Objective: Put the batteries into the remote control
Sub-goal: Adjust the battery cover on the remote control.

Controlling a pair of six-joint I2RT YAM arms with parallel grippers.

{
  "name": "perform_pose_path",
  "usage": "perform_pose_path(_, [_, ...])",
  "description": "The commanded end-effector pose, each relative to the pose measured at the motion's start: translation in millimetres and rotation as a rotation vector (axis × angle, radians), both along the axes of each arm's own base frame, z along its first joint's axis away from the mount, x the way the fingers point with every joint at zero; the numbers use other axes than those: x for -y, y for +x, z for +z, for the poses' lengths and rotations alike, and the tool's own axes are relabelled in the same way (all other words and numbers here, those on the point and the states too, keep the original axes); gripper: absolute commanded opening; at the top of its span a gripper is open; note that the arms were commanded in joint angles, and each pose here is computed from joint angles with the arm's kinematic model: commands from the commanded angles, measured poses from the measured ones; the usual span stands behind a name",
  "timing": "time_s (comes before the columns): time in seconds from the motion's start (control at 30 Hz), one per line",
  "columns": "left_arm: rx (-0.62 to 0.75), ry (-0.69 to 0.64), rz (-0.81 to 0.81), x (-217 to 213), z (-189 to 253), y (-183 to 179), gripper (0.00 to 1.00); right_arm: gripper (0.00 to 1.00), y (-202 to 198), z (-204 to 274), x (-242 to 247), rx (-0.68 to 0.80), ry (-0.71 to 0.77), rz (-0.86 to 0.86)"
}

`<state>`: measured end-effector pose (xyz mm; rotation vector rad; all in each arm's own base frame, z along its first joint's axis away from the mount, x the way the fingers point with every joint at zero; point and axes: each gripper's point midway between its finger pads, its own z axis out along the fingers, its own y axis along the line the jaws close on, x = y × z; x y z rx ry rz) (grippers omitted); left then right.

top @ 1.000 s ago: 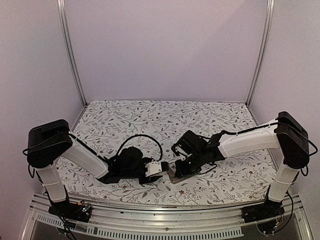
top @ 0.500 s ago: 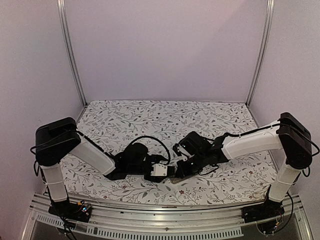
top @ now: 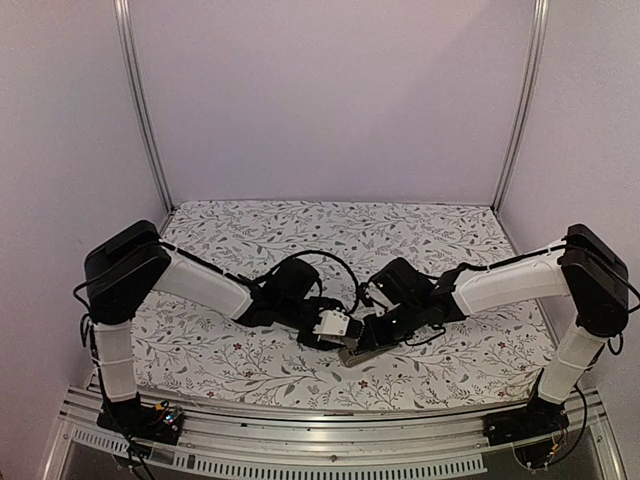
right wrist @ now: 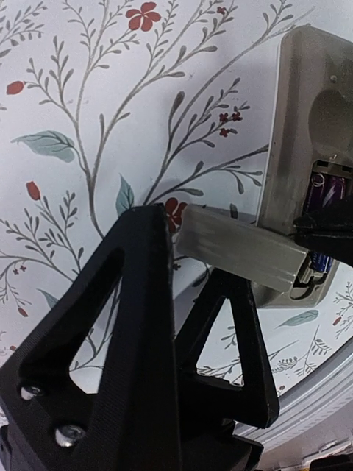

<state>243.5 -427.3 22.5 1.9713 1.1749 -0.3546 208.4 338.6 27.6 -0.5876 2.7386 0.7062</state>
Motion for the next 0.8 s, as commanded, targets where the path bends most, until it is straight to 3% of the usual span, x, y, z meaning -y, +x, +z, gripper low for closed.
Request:
perform_pose_path(0.0, [-0.278, 0.220, -0.068, -41.4, -52.2, -48.2, 0.64, 0.00, -33.1, -63.1, 57.1, -0.121, -0.251, 0.003])
perform_pose_path(0.3, [-0.213, 0.220, -0.043, -34.8, -62.2, -42.1, 0.61, 0.00, -34.2, -67.8, 57.1, -0.130, -0.238, 0.007])
perform_pose_path(0.43, [-0.151, 0.190, -0.033, -30.6, -60.1, -32.7, 0.50, 0.00, -33.9, -65.1, 54.6, -0.129, -0.222, 0.005])
perform_pose_path(0.77, [-0.153, 0.168, -0.056, -20.2, -65.6, -41.2, 0.52, 0.00, -38.9, -68.2, 55.9, -0.154, -0.215, -0.001])
